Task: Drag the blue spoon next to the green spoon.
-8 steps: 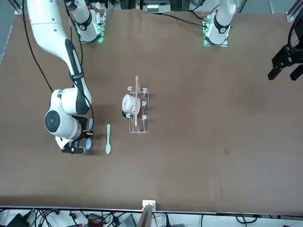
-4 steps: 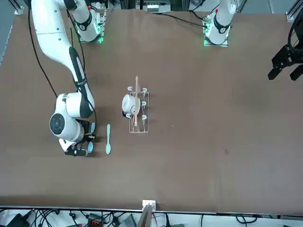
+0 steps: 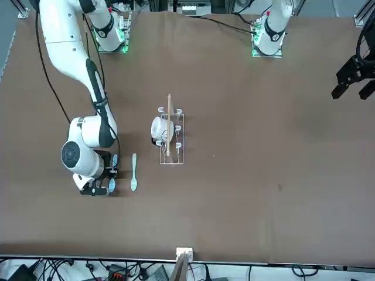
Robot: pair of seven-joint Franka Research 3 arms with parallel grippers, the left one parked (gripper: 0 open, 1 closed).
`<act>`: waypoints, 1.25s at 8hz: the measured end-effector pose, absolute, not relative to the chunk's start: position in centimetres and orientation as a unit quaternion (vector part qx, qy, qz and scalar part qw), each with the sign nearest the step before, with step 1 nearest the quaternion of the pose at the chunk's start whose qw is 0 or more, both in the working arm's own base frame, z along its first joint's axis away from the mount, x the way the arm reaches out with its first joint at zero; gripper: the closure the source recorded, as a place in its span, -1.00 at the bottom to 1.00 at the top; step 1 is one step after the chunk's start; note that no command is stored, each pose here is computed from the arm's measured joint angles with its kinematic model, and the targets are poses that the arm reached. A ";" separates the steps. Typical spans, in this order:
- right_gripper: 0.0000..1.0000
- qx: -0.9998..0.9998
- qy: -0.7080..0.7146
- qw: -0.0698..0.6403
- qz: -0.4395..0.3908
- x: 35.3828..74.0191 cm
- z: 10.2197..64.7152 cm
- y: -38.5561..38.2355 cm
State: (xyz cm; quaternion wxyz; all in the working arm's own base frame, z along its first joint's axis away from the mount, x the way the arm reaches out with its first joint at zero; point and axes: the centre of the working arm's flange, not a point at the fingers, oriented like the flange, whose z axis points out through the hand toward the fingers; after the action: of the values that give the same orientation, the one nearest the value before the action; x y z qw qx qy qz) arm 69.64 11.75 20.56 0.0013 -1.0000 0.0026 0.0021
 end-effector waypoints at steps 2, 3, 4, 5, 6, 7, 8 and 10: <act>0.01 -1.000 0.002 0.001 0.002 69.7 20.4 11.8; -0.32 -1.000 0.001 0.002 -0.001 69.9 20.7 11.8; -0.73 -1.000 0.001 0.003 -0.013 70.4 21.6 12.0; -1.00 -0.999 0.001 0.007 -0.034 71.4 24.0 12.1; -1.00 -0.998 0.006 0.013 -0.059 72.2 28.0 11.6; -1.00 -0.997 0.013 0.019 -0.079 72.5 33.3 10.5; -1.00 -0.995 0.024 0.024 -0.091 72.0 39.5 8.8; -1.00 -0.994 0.057 0.030 -0.089 68.4 51.6 3.0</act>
State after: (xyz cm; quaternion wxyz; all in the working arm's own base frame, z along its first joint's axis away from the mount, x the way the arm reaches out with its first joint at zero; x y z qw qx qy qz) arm 68.43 3.02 51.63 0.0301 -0.9939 0.0573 -0.0895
